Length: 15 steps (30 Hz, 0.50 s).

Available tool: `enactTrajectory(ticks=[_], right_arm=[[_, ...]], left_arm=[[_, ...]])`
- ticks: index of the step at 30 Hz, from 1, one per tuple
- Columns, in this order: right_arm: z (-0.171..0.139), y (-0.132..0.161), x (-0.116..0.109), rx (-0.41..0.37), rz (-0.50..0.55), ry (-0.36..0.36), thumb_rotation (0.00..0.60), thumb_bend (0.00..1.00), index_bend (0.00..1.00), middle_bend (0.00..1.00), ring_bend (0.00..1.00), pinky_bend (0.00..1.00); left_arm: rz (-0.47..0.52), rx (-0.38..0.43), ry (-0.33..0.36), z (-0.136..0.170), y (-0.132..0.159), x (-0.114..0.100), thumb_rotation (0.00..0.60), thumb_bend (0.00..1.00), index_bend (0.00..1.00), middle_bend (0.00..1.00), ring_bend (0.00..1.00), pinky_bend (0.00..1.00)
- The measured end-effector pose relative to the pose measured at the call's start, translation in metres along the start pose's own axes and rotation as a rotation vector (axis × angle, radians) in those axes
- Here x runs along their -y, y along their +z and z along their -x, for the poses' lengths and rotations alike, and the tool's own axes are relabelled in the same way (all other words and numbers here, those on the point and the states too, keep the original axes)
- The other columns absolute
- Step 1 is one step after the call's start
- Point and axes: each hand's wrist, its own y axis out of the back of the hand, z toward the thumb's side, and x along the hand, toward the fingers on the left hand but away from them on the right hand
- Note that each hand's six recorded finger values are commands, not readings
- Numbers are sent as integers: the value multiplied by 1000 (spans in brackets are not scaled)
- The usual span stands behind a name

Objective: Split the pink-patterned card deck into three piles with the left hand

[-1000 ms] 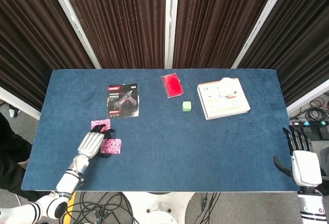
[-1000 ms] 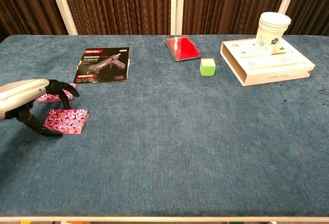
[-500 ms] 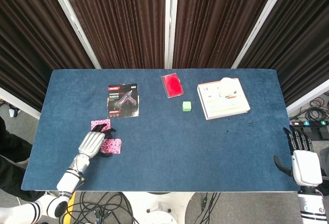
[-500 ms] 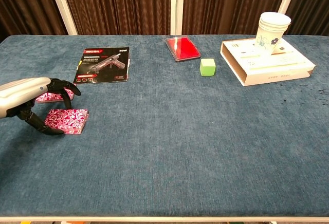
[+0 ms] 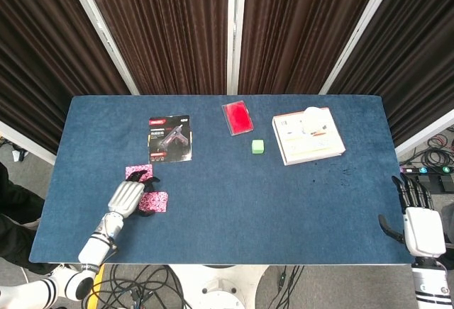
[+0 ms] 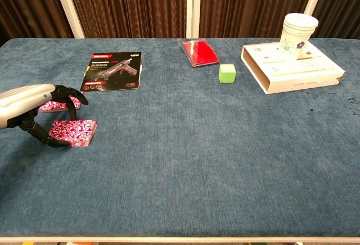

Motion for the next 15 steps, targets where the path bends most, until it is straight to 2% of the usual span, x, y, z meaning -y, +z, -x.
enactTrajectory(ticks=[15], right_arm=[[0, -1, 1, 4, 1, 3, 600, 233, 0, 0, 0, 0]], left_arm=[[13, 7, 15, 0, 1, -4, 600, 145, 259, 450, 109, 101]])
